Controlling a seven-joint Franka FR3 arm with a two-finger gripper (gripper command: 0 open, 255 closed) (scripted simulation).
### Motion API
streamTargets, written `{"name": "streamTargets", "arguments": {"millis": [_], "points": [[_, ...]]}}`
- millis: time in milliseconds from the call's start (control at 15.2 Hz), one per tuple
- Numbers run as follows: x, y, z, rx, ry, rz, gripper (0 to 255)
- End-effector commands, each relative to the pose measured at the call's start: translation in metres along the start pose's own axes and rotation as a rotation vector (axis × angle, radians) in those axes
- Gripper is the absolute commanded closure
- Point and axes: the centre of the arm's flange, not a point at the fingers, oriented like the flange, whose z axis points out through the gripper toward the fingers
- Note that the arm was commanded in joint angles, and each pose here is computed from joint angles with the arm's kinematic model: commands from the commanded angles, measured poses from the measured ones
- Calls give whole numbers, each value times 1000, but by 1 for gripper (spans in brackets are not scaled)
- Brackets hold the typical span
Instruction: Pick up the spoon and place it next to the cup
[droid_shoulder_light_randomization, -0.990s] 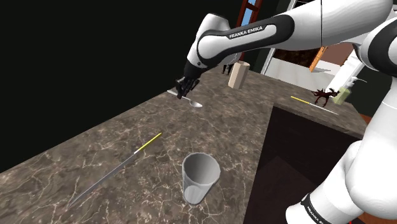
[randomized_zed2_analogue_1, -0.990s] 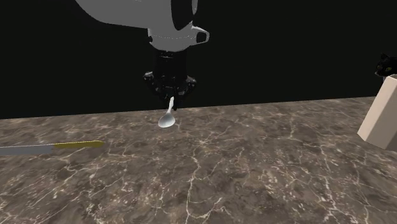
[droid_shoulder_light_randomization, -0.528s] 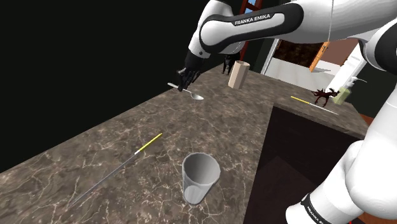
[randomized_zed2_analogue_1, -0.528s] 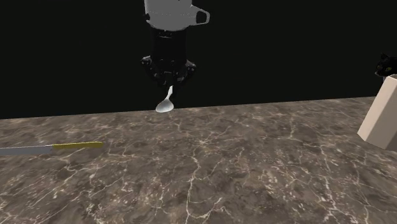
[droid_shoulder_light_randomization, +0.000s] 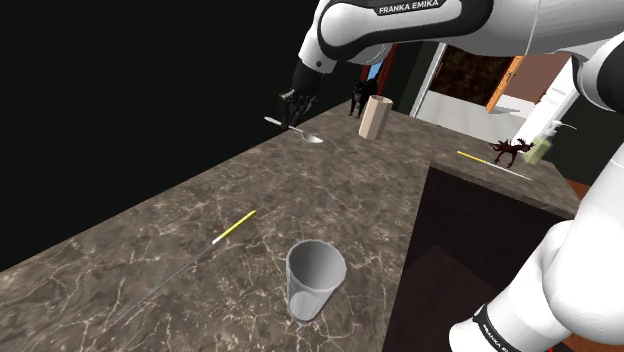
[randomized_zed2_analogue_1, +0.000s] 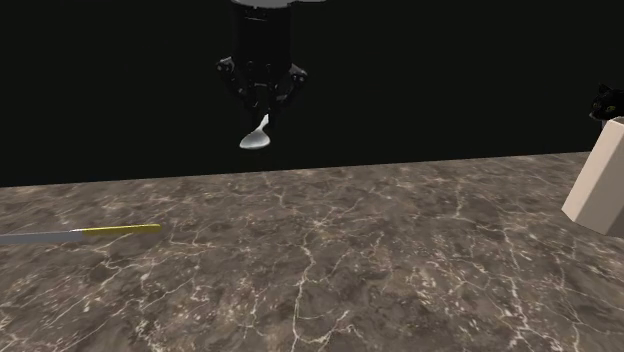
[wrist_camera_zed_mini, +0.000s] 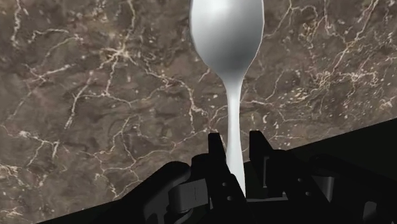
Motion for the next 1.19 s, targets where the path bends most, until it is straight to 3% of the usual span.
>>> {"name": "streamTargets", "arguments": {"millis": [0,924,1122], "points": [[3,0,-11,0,-1,0,255],[19,-8,-80,0,-1,0,255],[9,29,-87,0,-1,0,255]]}}
